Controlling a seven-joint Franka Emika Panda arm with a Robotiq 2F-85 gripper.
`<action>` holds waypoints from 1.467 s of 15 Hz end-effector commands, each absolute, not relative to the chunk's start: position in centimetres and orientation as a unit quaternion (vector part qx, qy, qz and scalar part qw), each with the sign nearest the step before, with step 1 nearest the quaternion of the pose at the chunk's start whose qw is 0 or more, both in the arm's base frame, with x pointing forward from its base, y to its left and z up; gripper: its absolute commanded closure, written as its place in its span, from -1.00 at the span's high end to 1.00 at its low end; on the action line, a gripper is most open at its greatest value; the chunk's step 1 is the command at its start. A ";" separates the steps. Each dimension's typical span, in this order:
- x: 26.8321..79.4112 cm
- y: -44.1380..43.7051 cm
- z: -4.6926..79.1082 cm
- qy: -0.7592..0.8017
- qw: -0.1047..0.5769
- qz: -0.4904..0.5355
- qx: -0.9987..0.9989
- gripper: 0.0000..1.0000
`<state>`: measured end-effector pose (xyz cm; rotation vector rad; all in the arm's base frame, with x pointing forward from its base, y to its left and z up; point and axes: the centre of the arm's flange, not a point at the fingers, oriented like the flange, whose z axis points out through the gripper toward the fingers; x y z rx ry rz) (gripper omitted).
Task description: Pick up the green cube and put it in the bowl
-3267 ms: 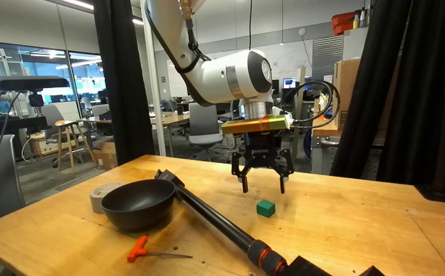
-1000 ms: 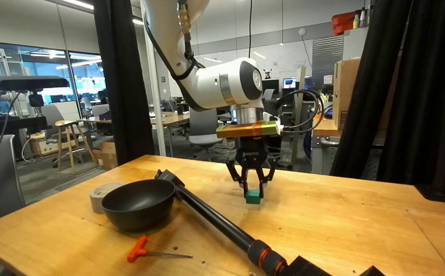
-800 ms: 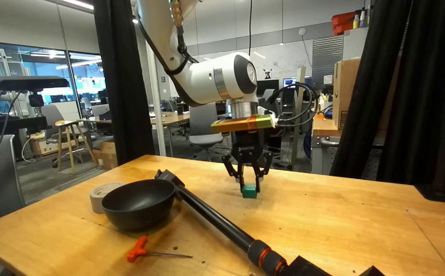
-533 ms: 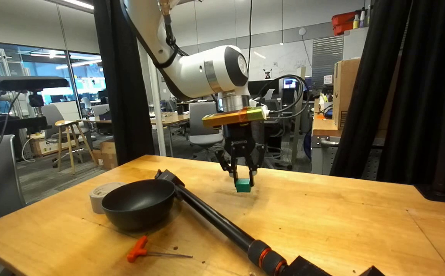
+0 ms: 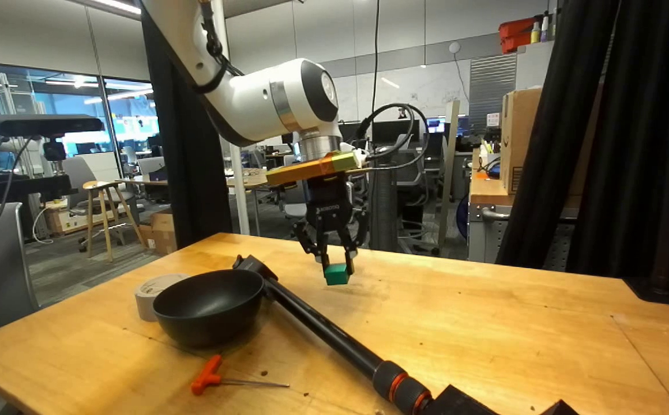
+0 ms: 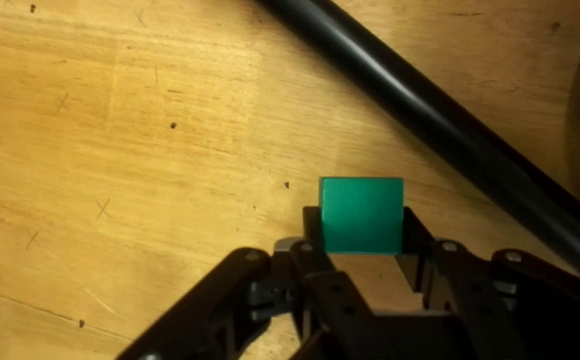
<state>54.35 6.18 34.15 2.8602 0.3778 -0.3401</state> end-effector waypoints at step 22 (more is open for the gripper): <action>43.1 24.3 37.7 0.181 0.085 -0.123 0.972 -0.72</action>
